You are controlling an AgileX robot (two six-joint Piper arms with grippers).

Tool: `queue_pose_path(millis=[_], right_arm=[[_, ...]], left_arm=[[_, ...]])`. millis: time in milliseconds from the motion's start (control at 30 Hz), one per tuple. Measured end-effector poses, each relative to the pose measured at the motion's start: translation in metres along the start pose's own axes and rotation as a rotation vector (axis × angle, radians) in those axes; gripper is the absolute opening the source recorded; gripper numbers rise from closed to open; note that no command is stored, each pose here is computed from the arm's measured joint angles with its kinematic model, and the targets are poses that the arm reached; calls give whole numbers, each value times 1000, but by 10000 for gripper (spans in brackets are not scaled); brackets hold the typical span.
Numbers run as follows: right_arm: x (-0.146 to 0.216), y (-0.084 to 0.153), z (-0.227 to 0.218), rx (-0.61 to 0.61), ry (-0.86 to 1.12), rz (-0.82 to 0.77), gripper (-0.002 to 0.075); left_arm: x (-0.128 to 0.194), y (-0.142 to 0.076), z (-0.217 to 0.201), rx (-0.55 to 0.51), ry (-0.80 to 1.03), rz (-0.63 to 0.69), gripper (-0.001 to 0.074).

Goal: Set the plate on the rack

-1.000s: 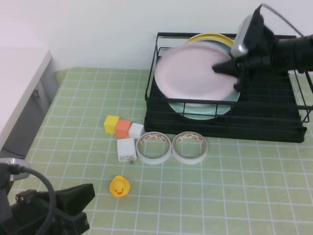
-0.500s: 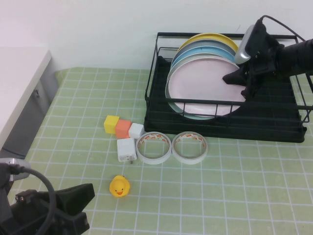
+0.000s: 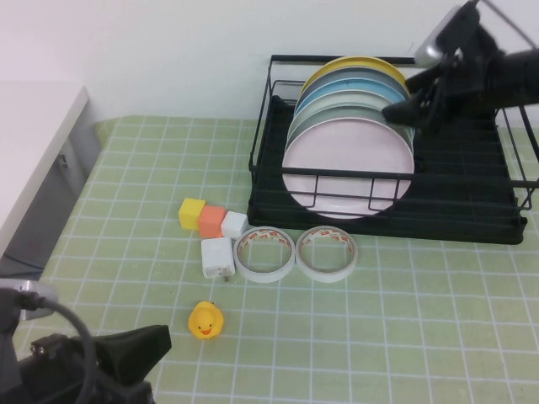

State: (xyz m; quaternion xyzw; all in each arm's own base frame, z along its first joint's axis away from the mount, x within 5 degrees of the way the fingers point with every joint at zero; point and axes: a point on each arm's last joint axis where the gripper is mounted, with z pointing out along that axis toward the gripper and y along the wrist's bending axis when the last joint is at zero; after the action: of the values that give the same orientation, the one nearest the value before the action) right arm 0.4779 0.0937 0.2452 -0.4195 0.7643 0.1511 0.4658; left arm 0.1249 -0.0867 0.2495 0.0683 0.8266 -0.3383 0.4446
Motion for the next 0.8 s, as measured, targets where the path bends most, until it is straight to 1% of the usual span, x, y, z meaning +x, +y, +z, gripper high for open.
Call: queue_pose_path(millis=[133,233,300,400,467,500,567,633,733,800], right_arm=[[-27,4,-32,26,19,-3,465],[-51,12,-67,52,55,21,380],[-65,20,-92,65,85,43,295],[-79,34,-124,53,137,61,140],[-86,44,-142,41,163,90,65],[-90,49,-151,30,170,101,43],[-97,60,-168,11,167,118,21],[-99,73,-180,-15,145,132,11],[-99,96,-199,-40,70,145,7],[-97,114,-211,-43,-7,147,6]], left_arm=[[-2,-7,-13,44,-43,44,-1],[-3,-12,-29,66,-96,73,-1],[-2,-14,-39,66,-120,99,-1],[2,-13,-54,35,-130,147,-1],[8,-11,-62,3,-111,150,-1],[11,-8,-66,-25,-91,139,-1],[17,-2,-72,-94,-54,83,-1],[22,7,-79,-185,-40,44,-1],[22,16,-90,-293,-98,40,-1],[19,19,-95,-327,-150,55,-1]])
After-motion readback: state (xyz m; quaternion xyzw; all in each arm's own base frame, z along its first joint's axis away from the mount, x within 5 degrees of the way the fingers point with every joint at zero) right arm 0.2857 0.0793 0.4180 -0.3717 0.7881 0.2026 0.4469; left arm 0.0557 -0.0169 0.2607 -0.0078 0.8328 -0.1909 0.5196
